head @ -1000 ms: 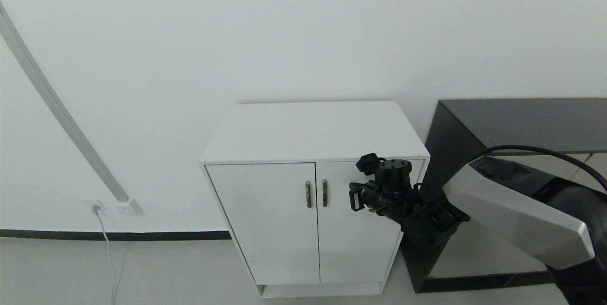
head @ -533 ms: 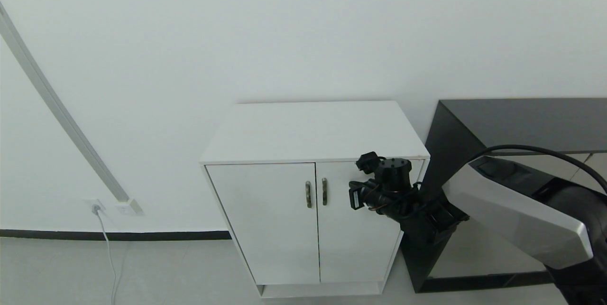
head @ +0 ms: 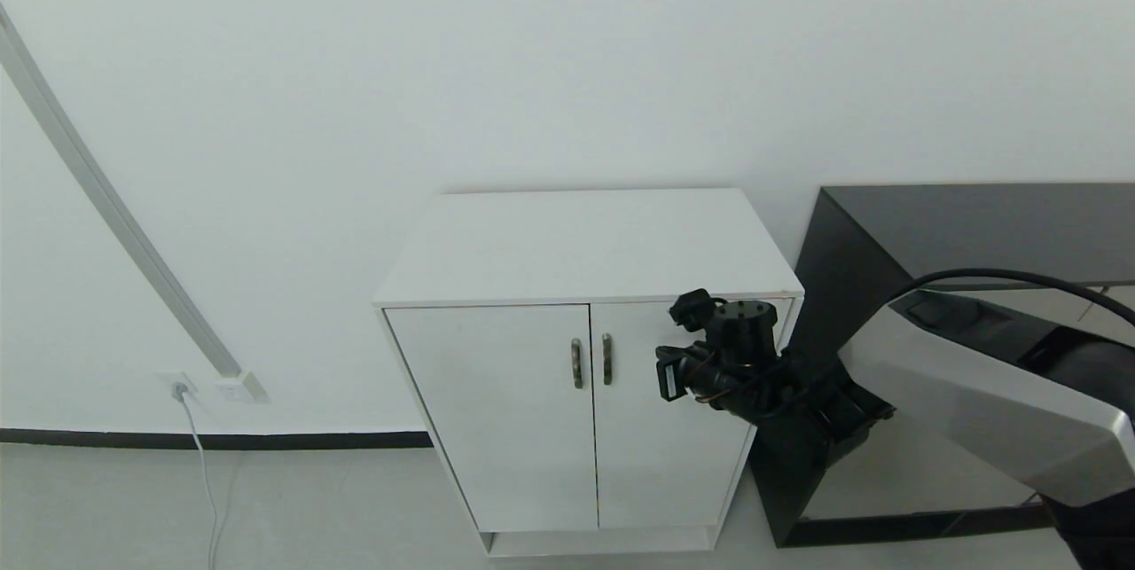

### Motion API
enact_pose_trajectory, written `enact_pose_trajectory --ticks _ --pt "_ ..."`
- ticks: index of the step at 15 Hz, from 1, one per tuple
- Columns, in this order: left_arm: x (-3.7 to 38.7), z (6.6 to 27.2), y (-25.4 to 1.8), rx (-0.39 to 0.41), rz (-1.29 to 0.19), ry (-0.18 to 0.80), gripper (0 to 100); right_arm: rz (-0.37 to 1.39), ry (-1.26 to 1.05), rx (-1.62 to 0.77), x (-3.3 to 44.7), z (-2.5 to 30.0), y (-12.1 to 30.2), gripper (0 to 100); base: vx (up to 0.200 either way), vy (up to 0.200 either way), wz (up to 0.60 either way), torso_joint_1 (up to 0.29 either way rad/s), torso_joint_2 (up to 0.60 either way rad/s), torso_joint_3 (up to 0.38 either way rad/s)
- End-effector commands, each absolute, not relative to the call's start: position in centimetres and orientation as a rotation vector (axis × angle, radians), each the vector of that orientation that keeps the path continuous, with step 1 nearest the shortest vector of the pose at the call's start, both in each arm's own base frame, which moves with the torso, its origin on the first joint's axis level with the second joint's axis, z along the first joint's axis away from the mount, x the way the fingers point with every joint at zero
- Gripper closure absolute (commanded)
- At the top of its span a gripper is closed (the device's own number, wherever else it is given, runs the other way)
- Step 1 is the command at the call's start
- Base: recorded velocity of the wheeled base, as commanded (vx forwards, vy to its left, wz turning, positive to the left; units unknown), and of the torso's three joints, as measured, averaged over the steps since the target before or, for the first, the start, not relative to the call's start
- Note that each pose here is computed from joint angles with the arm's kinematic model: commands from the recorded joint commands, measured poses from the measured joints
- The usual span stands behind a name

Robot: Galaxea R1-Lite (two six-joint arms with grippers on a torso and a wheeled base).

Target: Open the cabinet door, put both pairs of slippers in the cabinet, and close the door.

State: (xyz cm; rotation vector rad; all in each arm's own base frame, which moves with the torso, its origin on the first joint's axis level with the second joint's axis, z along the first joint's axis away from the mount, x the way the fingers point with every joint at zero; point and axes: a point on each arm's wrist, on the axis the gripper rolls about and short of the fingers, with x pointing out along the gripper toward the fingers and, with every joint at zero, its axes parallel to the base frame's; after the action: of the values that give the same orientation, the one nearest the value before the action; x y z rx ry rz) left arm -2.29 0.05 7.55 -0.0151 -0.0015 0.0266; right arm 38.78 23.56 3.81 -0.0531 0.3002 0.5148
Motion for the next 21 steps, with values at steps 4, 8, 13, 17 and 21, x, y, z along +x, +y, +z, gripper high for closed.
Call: enact_pose_trajectory --ticks 4,8,13,17,21 --pt "-2.3 7.5 0.0 -0.015 0.028 0.0 100 0.544 0.27 -0.049 34.0 7.4 22.0 100 0.0 0.0 0.0 0.0 0.0 0.0" --pt "-2.3 7.5 0.0 -0.014 0.028 0.0 100 0.487 0.206 -0.024 30.1 12.4 17.0 100 0.0 0.0 0.0 0.0 0.0 0.0" --pt "-2.3 7.5 0.0 -0.014 0.028 0.0 100 0.256 0.166 -0.013 25.6 15.8 8.1 100 0.0 0.0 0.0 0.0 0.0 0.0" --pt "-2.3 7.5 0.0 -0.014 0.028 0.0 100 0.132 0.164 -0.004 18.4 17.6 3.5 100 0.0 0.0 0.0 0.0 0.0 0.0" --pt "-2.3 7.5 0.0 -0.014 0.028 0.0 100 0.124 0.195 -0.007 11.2 18.8 1.9 100 0.0 0.0 0.0 0.0 0.0 0.0"
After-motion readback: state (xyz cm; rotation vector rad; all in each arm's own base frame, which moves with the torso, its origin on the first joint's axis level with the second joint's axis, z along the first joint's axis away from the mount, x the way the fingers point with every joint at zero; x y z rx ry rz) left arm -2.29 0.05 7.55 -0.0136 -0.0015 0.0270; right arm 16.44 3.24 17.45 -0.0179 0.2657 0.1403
